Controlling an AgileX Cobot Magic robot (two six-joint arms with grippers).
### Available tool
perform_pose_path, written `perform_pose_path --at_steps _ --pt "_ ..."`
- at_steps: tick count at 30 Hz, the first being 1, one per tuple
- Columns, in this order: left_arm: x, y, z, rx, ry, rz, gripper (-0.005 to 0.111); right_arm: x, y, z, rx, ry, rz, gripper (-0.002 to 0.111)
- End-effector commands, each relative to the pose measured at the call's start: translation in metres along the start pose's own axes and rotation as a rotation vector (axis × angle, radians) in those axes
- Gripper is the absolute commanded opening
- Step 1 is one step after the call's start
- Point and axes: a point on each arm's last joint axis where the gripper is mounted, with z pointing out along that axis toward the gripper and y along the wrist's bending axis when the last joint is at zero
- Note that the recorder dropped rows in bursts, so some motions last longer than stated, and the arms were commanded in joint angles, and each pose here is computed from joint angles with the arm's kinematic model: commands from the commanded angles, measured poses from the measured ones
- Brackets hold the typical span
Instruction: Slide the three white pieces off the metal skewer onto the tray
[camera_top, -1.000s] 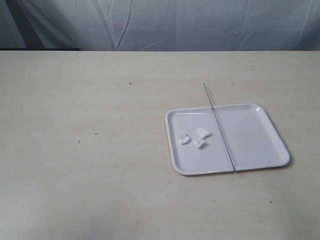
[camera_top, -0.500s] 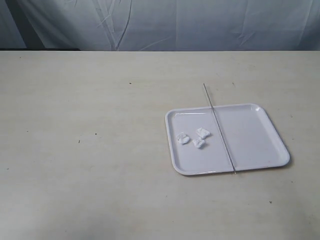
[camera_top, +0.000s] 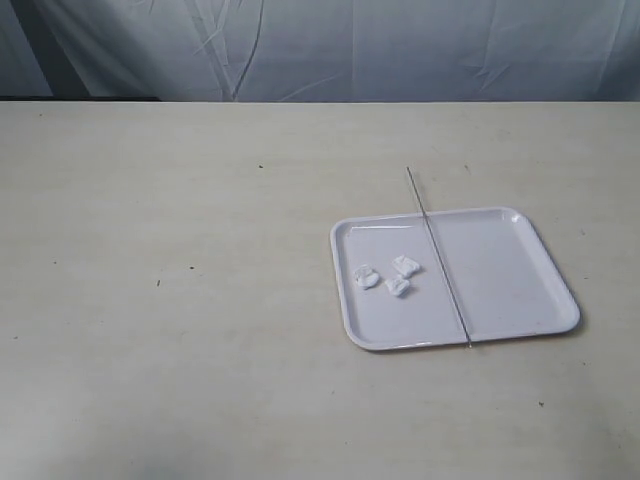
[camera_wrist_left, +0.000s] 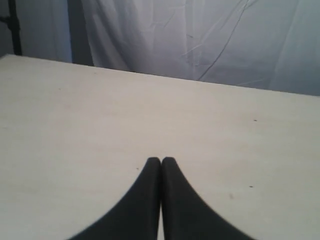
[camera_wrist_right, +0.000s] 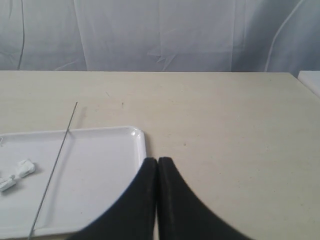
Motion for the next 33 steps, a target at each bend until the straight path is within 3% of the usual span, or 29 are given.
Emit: perform_pose_path --at_steps 1,4,33 --pt "-0.0033 0.0049 -0.0005 -0.053 -0.040 0.093 0.000 0.0003 -0.0003 -0.0001 0.005 -0.008 0.005 -0.001" --pt "-0.0036 0.0069 -0.0006 -0.073 -0.045 0.039 0.000 0.0003 -0.0003 -0.0001 0.005 -0.008 0.005 -0.001" --pt "-0.0027 0.0035 -0.0005 -0.009 -0.033 0.071 0.000 0.0006 -0.0003 -0.0001 0.006 -0.004 0.000 -0.001"
